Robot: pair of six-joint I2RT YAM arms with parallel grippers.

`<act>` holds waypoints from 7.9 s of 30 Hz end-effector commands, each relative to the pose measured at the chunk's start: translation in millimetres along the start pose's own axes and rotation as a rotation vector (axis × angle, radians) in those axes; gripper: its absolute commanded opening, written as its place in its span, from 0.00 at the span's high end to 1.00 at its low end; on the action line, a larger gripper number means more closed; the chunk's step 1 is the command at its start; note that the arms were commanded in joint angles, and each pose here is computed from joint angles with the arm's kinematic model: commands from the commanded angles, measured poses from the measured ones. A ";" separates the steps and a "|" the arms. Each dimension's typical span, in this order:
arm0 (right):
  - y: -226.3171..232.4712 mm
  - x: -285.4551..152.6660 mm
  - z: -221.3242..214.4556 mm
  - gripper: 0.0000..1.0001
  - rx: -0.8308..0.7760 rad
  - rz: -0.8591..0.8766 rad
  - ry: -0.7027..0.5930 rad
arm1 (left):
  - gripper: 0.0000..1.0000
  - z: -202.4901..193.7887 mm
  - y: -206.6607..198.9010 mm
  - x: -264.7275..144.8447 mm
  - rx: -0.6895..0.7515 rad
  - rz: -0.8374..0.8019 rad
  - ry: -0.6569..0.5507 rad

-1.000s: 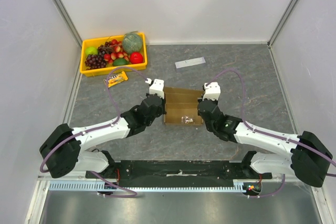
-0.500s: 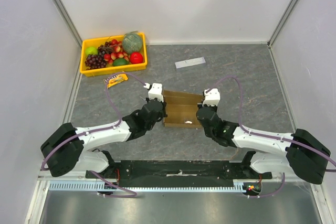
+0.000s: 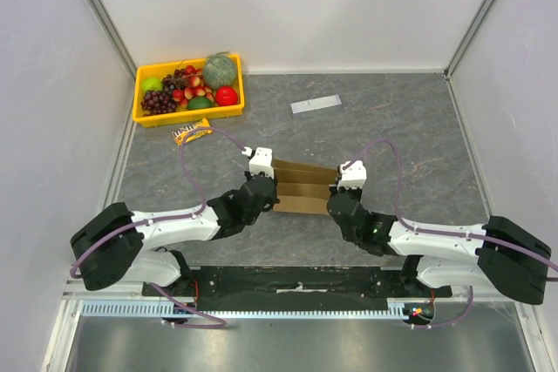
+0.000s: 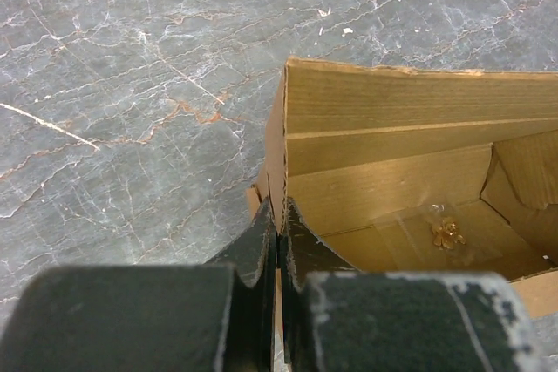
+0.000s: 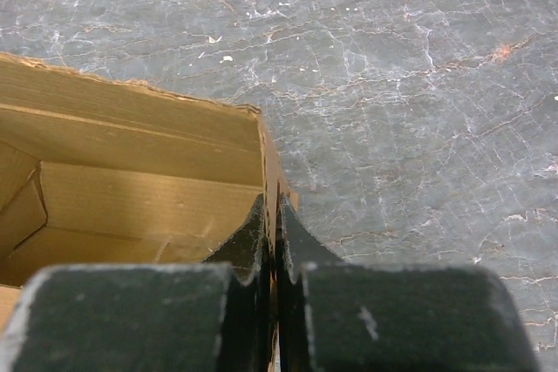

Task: Fold the paper box

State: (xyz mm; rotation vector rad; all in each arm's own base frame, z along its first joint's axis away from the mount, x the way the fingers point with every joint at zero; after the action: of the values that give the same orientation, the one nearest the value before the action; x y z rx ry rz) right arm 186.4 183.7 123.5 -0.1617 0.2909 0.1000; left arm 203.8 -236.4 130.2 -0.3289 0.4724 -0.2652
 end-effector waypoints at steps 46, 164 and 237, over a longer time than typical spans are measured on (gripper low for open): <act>-1.6 -69.5 154.5 0.45 0.090 0.315 -0.157 | 0.98 -33.9 -2.3 -27.3 0.011 -0.038 -0.036; -51.6 -113.0 -7.7 0.80 0.133 0.345 0.564 | 0.98 -21.1 -69.8 -84.7 0.107 -0.804 0.632; -1.1 -86.7 -35.1 0.90 0.249 0.452 0.606 | 0.98 -39.9 14.4 0.3 0.124 -0.133 0.680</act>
State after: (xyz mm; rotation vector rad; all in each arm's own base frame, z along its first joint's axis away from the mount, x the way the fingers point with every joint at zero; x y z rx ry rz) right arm 77.5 158.4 97.9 0.1088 1.0409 0.4693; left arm 185.6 -227.6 84.0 -0.1140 1.1310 -0.4830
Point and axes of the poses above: each gripper's point midway between its finger pads, its own x axis out along the fingers, its own y axis along the line the jaws close on, z = x × y, the point moved 7 cm from there along -x, back along the fingers, and after that the axes turned 12 degrees about -x, right-handed, at the moved point
